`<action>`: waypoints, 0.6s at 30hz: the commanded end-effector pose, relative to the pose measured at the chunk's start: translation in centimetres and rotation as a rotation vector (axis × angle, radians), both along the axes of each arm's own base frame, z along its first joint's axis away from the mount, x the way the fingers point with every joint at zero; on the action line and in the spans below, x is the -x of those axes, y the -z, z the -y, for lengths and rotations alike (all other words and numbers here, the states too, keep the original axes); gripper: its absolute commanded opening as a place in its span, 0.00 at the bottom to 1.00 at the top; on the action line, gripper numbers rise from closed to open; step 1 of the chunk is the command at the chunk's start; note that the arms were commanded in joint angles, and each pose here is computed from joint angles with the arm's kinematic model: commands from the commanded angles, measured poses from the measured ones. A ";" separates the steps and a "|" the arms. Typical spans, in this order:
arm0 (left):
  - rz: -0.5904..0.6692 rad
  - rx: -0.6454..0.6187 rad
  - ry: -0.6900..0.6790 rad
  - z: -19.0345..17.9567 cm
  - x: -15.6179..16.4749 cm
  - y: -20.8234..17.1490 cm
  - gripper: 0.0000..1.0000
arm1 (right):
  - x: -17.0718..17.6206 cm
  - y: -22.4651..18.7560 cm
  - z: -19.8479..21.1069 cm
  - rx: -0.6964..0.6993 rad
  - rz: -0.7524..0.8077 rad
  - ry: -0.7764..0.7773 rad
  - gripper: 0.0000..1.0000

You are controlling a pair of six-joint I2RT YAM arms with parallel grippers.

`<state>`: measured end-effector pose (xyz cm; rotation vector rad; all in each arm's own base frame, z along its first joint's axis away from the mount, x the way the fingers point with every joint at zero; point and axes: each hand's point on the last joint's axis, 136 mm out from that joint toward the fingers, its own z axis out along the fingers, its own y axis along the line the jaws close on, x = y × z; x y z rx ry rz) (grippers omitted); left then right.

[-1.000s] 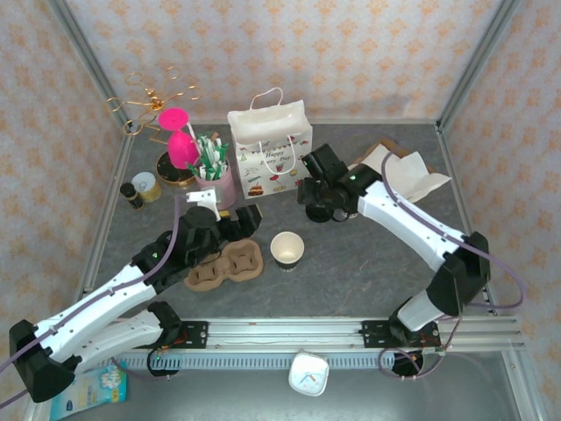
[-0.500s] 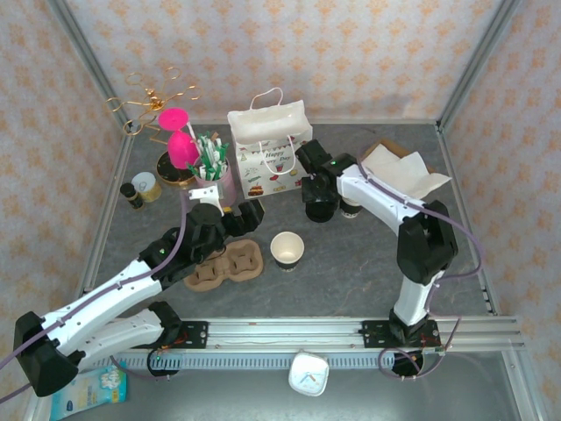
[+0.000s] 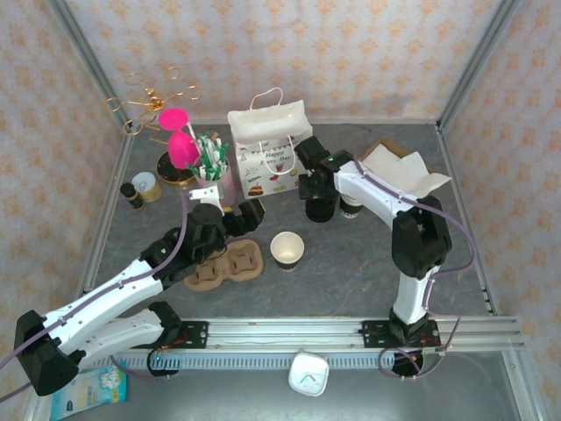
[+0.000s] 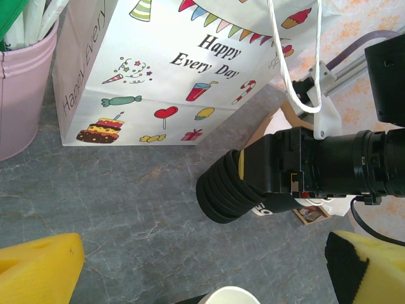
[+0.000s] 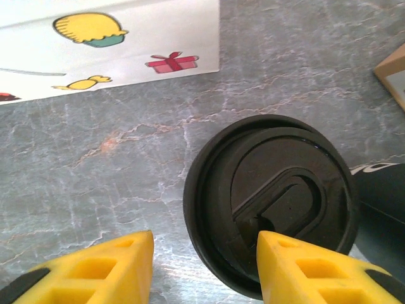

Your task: Pack the takeout coffee

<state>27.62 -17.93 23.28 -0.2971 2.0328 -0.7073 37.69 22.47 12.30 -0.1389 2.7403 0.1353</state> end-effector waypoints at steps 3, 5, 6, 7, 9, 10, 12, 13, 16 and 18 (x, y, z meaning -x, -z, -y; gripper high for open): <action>0.000 -0.015 -0.031 -0.8 -0.1 0.3 0.99 | 1.0 0.2 -2.3 -0.062 -0.029 0.003 0.47; 0.002 -0.016 -0.035 -1.0 -0.1 0.2 0.99 | 1.6 0.0 -3.5 -0.080 -0.034 0.001 0.48; 0.002 -0.016 -0.036 -1.1 0.0 0.1 0.99 | 1.8 -0.2 -4.0 -0.092 -0.032 0.004 0.48; 0.004 -0.014 -0.037 -1.2 0.0 0.0 0.99 | 2.1 -0.4 -4.6 -0.100 -0.031 0.005 0.49; 0.006 -0.016 -0.042 -1.4 0.1 0.0 0.99 | 2.4 -1.0 -5.5 -0.139 -0.030 0.025 0.49; 0.005 -0.017 -0.044 -1.5 0.1 0.0 0.99 | 2.5 -1.2 -6.0 -0.164 -0.033 0.033 0.50; 0.004 -0.018 -0.050 -1.7 0.1 0.0 0.99 | 2.4 -2.1 -6.5 -0.202 -0.021 0.055 0.50; 0.002 -0.019 -0.050 -1.7 0.1 0.1 0.99 | 2.1 -2.7 -6.1 -0.193 -0.001 0.071 0.51; 0.002 -0.011 -0.044 -1.7 0.1 0.0 0.99 | 1.3 -4.6 -4.0 -0.139 0.083 0.129 0.56; 0.005 -0.006 -0.040 -1.6 0.1 -0.2 0.99 | 1.0 -4.9 -1.9 -0.072 0.104 0.173 0.62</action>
